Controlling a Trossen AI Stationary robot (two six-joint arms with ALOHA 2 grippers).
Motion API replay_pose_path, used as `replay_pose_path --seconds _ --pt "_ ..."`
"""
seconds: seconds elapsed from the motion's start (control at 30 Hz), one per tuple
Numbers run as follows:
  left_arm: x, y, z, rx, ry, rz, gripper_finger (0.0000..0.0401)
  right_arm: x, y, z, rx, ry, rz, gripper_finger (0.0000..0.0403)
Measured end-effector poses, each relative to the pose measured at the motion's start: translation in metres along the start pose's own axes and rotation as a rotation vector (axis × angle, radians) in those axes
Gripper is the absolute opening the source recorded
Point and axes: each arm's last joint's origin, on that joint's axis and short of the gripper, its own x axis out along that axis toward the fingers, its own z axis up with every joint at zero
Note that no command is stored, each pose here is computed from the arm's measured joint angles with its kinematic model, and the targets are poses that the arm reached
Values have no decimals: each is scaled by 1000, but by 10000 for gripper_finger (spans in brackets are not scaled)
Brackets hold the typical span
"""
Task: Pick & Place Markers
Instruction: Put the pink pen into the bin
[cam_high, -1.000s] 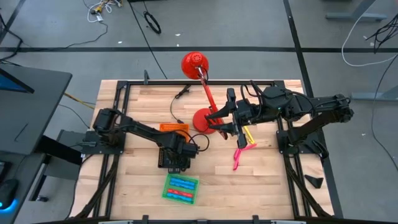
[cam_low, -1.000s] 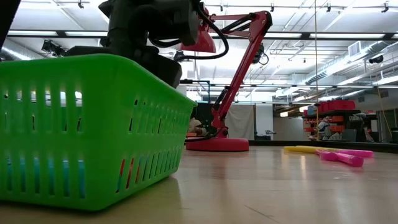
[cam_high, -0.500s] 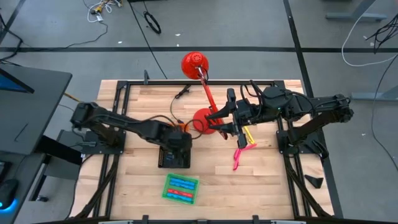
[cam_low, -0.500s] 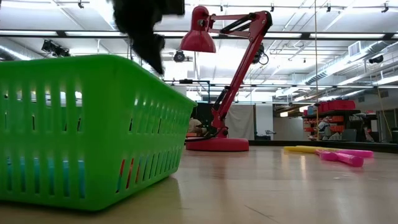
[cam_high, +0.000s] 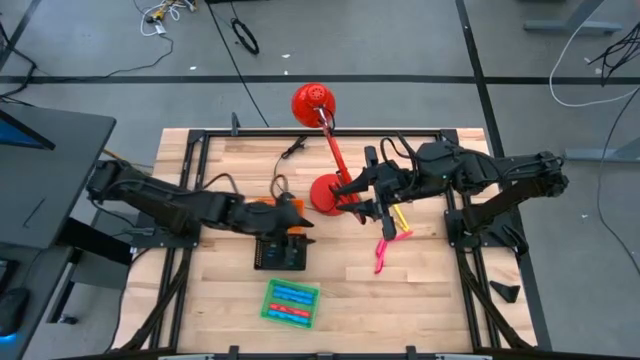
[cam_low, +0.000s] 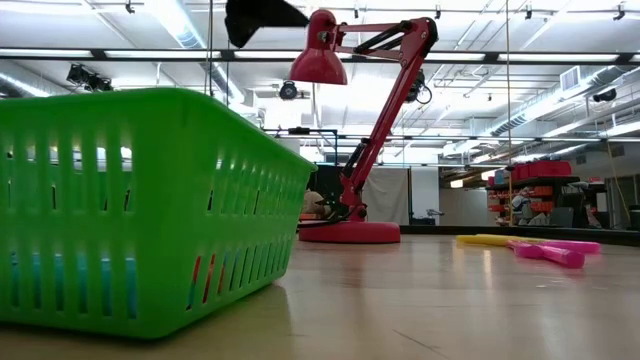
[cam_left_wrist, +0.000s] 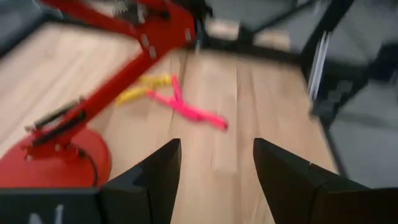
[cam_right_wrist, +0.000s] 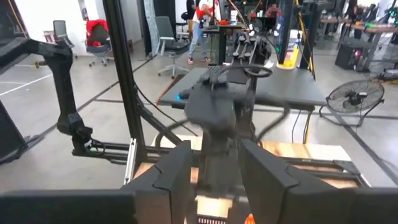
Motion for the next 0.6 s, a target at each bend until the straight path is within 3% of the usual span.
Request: replay_pose_path --seconds 0.27,0.43,0.6 --pt "-24 -5 -1 -61 -314 -10 206 -1 0 -6 2 64 -1 139" --pt "-31 -7 5 -86 -419 20 206 -1 0 -11 1 114 -2 139" --pt "-37 -10 15 -121 -528 -29 206 -2 0 -17 -3 182 -4 139"
